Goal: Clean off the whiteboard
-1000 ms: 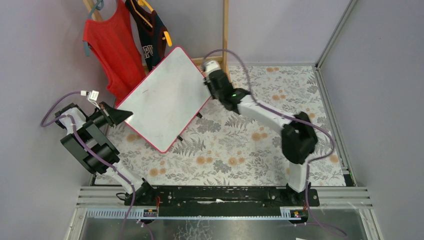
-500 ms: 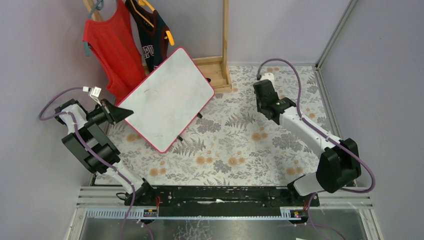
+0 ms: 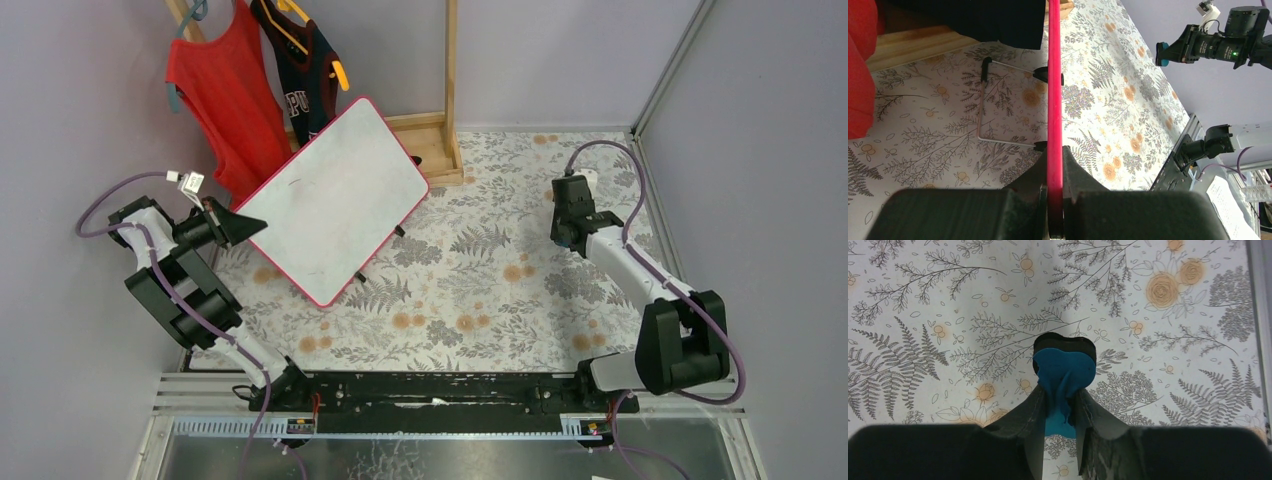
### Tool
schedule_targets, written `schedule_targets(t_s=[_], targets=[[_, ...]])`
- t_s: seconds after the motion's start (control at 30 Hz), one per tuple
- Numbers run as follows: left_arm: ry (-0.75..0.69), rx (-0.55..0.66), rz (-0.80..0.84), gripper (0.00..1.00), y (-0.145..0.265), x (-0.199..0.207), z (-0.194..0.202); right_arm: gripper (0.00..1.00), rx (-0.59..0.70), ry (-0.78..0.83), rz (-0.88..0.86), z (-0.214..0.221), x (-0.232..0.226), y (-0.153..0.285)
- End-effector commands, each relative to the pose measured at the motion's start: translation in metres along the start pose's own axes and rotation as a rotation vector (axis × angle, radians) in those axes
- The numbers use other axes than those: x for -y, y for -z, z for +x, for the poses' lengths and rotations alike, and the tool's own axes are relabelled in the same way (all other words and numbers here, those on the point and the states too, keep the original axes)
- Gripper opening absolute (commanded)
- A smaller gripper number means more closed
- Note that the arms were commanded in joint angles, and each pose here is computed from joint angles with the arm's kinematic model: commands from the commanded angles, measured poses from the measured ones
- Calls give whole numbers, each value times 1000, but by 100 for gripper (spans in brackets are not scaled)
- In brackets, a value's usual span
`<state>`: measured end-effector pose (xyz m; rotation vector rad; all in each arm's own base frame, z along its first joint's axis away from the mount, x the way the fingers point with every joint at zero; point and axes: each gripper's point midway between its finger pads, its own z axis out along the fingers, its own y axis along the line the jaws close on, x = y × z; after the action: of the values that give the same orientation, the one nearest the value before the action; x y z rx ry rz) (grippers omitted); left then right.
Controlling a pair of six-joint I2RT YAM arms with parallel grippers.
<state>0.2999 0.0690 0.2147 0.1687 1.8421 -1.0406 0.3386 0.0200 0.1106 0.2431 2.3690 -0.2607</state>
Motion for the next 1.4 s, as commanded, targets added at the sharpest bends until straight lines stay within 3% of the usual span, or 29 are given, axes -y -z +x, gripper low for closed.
schedule_targets(t_s=[0.0,0.3,0.9,1.37], targets=[[-52,-147,-46,2,4,-7,24,0,-18,-35,-98,-7,-12,-10],[-42,-150,-47,2,3,-10,32,0,-199,-6,-284,16,-45,-29],[-27,-159,-38,3,2,-12,42,13,-314,25,-291,35,-55,-51],[-19,-158,-36,3,1,-12,44,36,-341,34,-295,43,-56,-56]])
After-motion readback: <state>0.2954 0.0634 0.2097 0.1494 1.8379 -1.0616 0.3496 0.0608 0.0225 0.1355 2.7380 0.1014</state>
